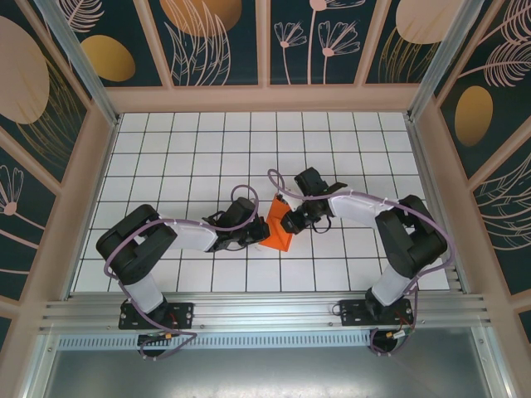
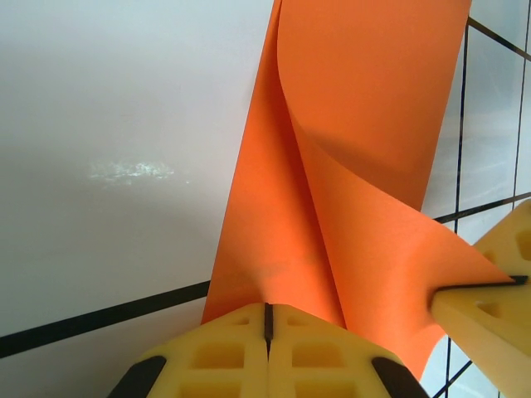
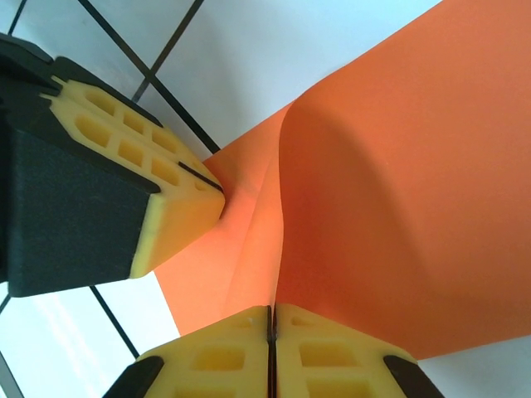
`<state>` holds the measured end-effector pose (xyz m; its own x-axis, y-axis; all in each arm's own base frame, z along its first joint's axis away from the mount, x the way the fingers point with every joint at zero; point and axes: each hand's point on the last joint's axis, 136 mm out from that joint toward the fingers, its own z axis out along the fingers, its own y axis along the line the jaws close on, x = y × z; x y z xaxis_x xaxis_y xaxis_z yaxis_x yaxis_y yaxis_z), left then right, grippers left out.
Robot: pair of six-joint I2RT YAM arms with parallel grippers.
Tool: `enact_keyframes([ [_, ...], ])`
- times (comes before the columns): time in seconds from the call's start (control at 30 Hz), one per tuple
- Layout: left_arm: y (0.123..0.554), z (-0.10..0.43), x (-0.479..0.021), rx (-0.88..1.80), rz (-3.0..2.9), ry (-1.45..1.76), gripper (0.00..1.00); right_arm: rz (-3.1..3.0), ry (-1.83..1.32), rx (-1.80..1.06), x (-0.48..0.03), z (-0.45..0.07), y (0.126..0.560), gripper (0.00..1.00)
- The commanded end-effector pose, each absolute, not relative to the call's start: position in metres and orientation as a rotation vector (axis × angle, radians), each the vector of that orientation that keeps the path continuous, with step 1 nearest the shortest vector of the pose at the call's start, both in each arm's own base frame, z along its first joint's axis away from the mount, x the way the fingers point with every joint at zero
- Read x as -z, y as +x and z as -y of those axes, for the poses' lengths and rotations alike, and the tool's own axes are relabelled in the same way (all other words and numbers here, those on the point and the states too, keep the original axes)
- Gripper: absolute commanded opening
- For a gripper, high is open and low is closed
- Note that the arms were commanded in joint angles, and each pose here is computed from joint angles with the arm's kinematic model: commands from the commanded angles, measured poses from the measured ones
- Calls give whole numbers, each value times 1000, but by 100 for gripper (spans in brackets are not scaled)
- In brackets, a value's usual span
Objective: Fold a paper plane with a square sheet of paper (pick it up from the middle)
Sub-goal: Fold the triangle a second time at the center of the table.
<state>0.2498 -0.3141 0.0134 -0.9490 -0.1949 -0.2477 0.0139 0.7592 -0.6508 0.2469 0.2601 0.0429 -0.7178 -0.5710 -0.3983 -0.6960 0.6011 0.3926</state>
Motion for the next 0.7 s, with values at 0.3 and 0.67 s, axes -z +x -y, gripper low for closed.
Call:
enact_keyframes([
  [0.3,231,293,21,819,-2794,-141,8,-2470,-1143,-774,-39,-260,256,8],
  [0.67,231,292,21,820,-2794,-138,8,-2486,-1136,-762,-33,-256,257,9],
])
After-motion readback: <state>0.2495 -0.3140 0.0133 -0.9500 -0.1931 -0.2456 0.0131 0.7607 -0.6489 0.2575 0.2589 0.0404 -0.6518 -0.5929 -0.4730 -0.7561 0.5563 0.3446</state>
